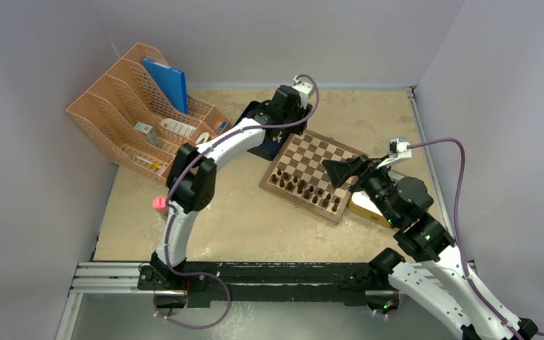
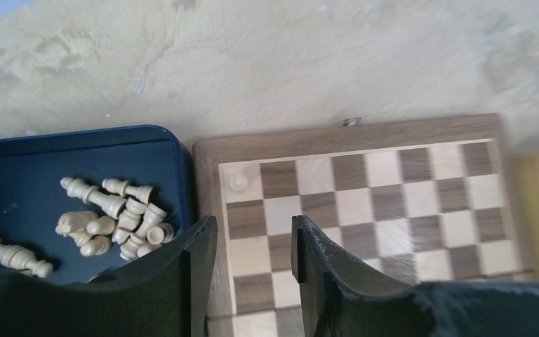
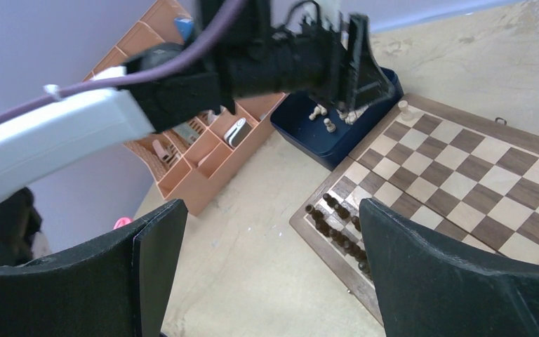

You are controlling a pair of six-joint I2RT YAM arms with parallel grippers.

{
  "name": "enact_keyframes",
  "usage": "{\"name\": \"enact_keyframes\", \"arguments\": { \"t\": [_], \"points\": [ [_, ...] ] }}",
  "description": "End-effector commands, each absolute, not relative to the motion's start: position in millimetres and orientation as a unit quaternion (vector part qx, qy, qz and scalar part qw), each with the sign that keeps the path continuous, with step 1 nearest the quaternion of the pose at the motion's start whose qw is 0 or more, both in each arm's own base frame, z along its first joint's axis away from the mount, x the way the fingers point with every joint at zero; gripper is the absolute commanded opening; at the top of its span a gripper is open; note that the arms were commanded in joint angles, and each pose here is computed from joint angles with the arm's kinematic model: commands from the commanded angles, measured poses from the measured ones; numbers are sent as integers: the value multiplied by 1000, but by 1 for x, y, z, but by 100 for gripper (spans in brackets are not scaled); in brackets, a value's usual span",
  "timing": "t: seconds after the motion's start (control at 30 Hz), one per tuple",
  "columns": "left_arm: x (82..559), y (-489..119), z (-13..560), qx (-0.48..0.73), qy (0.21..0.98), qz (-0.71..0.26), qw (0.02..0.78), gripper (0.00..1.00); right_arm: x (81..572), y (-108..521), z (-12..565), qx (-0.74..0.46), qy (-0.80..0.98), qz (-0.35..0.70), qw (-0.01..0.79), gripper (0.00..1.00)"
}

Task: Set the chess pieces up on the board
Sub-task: Place the chess piece on the chessboard, then pick up the chess piece from the storage box.

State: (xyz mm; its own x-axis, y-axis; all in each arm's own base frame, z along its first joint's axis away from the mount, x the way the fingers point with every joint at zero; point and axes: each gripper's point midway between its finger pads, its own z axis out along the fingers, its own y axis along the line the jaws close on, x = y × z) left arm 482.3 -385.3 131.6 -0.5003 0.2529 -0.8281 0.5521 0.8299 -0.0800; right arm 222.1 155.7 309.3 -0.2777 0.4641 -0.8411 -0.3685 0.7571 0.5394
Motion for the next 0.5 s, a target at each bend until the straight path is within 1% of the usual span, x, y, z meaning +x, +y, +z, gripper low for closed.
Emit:
{"name": "enact_keyframes", "arguments": {
  "t": [0.0, 0.17, 0.23, 0.33, 0.47],
  "points": [
    [467, -369, 237, 196, 816, -239, 488, 43, 226, 161, 329, 39, 695, 373, 614, 94],
    [440, -318, 269, 141, 827, -304, 452, 47, 227, 172, 334, 29, 697, 390, 601, 90],
    [424, -293, 284, 126, 825, -321, 447, 52, 228, 176, 335, 28, 699, 393, 597, 89],
    [397, -260, 303, 116, 825, -317, 454, 61, 232, 182, 339, 26, 694, 402, 596, 85],
    [352, -229, 325, 118, 824, -297, 468, 68, 240, 197, 351, 12, 682, 423, 597, 76]
  ]
}}
